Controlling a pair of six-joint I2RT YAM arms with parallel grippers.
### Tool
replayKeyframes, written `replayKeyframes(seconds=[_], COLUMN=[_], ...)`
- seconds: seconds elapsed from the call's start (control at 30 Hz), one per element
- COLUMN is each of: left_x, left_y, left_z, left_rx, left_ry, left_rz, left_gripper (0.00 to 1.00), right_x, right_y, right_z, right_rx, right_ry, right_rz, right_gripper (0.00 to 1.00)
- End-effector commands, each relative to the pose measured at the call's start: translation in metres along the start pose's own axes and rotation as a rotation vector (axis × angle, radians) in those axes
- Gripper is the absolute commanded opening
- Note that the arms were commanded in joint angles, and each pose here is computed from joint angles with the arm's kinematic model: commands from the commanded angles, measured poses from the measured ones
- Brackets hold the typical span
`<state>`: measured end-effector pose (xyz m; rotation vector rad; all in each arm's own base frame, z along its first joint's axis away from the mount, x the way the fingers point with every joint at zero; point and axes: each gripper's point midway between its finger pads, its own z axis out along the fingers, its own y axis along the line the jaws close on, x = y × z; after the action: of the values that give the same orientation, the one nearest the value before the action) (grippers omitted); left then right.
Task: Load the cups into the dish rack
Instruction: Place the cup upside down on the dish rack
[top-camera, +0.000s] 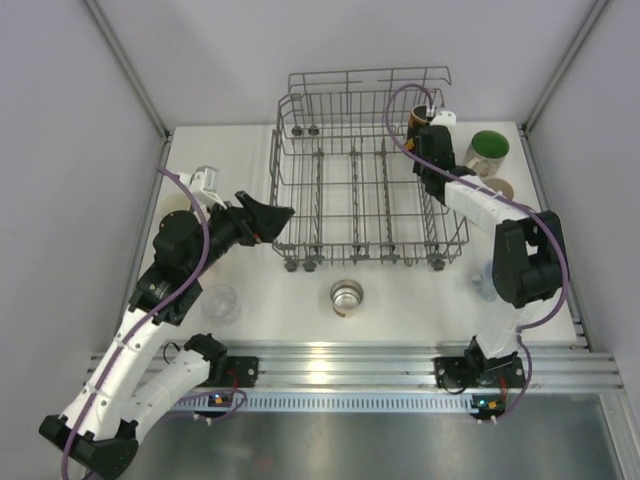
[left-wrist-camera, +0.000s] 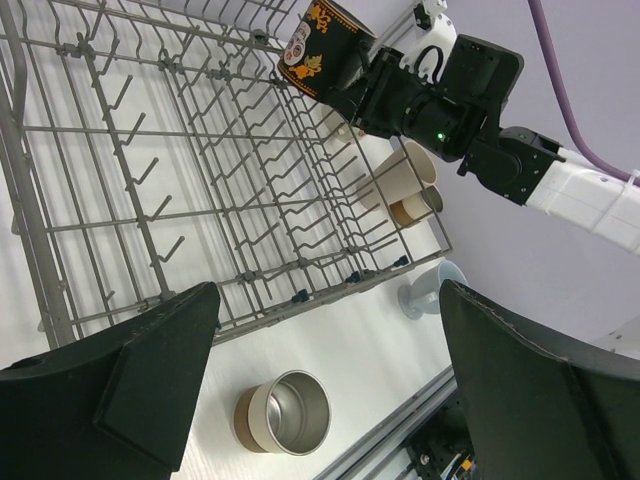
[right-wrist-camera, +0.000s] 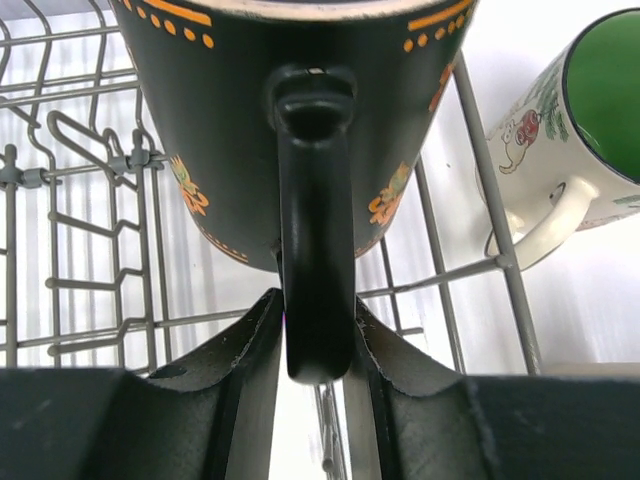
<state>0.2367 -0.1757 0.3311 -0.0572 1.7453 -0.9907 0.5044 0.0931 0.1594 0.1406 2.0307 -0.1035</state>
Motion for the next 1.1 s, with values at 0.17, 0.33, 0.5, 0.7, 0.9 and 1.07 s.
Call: replayKeyframes(seconds=[0.17,0.33,0.5,0.7,0.9,1.07], left_x=[-0.009,-0.008,-0.009,-0.011,-0.011,-0.007], left_y=[-0.011,-0.012,-0.011,-0.012,-0.011,-0.007], left_z=[-0.003,-0.004,-0.002,-0.001,0.002,0.006], left_rx=[0.036,0.037,0.034,0.035,0.030,0.016], left_ry=[-0.027,-0.028,-0.027,-0.026,-0.022,-0.008], left_rz=[-0.012,-0.011,-0.014,-0.011,-0.010,-0.015], left_gripper=[0.96,0.96,0.96,0.96,0.96,0.96], right_x=[-0.037,-0.032,-0.031,-0.033,-0.056,-0.080], right_y=[-0.019,-0.020,-0.020,-0.023,-0.027,-0.028], right_z=[-0.014,-0.010,-0.009,-0.005,-0.007,-0.015], right_rx=[0.011,-0.018,-0.031,-0.032,-0.020,-0.036], right_ry=[-0.105,-0.098,-0.101,-0.103,-0.159,-0.235], right_rz=[0.019,0.006,-0.001,-0.009,-0.014,-0.011], right_gripper=[0.24,0.13,0.08,0.00,0.00,0.00])
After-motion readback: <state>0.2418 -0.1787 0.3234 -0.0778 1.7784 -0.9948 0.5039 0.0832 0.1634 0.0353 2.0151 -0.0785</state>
